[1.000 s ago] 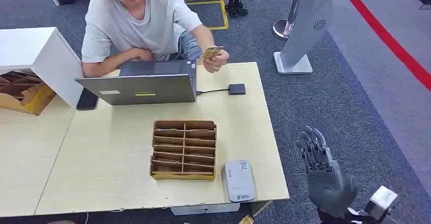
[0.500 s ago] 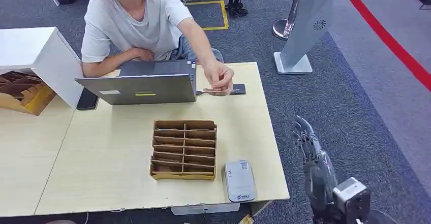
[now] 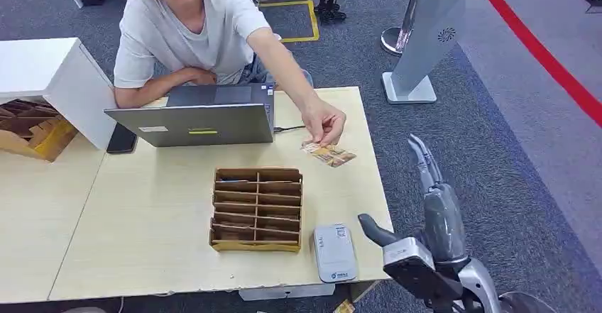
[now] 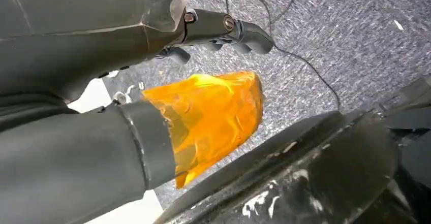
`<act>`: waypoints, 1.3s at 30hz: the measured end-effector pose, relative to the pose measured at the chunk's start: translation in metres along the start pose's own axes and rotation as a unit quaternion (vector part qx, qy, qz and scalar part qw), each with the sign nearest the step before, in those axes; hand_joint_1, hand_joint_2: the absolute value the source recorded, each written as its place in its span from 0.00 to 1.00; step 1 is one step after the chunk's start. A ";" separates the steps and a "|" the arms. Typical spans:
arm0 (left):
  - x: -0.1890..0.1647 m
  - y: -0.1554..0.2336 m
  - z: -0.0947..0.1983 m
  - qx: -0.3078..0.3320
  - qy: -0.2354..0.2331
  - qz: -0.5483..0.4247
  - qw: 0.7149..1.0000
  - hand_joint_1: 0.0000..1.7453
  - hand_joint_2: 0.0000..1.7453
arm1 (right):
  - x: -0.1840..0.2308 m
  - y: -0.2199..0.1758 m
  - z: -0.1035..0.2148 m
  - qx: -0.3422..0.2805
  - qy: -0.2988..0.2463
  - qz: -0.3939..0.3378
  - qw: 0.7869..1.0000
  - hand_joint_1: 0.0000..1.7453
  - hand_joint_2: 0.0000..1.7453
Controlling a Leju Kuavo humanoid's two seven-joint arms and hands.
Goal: Pass the card to the sensor for recognition and then transmit it.
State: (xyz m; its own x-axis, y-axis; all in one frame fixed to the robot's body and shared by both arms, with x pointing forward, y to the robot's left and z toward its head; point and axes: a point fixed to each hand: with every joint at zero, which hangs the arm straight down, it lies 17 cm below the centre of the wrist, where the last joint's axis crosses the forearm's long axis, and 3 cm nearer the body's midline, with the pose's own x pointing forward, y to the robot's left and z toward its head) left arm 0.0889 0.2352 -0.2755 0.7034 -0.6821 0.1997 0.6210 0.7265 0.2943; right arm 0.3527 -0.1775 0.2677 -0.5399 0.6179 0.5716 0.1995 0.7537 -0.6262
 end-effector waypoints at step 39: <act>0.008 0.007 -0.002 0.003 -0.001 -0.040 0.999 0.00 0.00 | -0.004 0.020 -0.027 -0.034 -0.086 0.379 0.921 1.00 1.00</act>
State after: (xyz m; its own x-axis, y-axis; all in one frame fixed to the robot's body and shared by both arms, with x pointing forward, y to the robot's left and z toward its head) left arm 0.1000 0.2347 -0.2739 0.6509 -0.7382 0.1774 0.6734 0.6692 0.3142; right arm 0.3814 -0.1590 0.2671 -0.3443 0.9321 -0.1121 0.6199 0.1360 -0.7728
